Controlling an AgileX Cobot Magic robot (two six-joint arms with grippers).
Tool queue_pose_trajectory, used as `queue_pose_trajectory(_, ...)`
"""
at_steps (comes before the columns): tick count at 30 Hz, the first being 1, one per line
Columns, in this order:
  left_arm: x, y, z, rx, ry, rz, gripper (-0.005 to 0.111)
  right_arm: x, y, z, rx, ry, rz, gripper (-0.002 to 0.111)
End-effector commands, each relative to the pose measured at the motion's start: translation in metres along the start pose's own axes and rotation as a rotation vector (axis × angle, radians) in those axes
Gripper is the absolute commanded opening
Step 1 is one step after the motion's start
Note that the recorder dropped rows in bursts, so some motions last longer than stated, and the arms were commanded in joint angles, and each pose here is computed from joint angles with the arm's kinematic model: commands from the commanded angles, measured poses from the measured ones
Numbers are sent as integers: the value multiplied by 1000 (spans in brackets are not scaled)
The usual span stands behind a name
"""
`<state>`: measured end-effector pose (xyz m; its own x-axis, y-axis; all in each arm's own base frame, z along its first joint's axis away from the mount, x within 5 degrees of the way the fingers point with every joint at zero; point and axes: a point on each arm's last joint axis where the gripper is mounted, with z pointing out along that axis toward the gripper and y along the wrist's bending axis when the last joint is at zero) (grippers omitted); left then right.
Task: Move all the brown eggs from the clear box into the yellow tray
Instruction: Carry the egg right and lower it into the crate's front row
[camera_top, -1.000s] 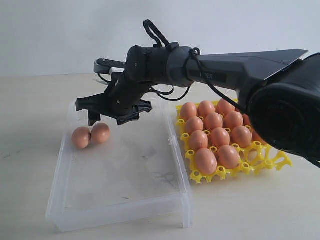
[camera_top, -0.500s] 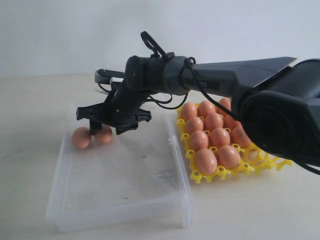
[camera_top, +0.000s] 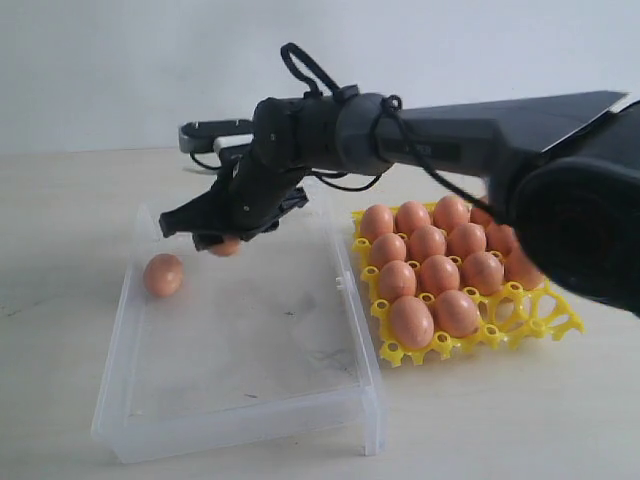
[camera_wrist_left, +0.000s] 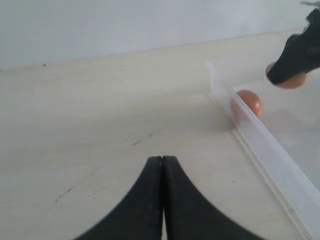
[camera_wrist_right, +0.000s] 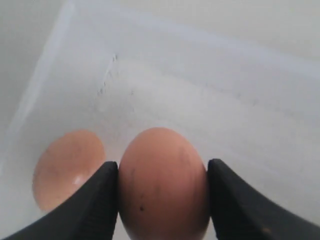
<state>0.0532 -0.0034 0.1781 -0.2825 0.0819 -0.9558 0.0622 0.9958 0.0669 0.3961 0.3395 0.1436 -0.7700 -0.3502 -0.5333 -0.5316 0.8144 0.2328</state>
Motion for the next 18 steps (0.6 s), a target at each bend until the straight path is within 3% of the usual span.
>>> queue_pose_trajectory(1,-3,0,-1,1,-19,-8,0,-6,-1,-60,27,-320,-39,0)
queue_pose_trajectory(8,-3,0,-1,1,-19,-8,0,71,-38,-137,119,-676,10,0)
queue_pose_trajectory(18,-3,0,-1,1,-19,-8,0,184,-88,-206,241,-823,155,0)
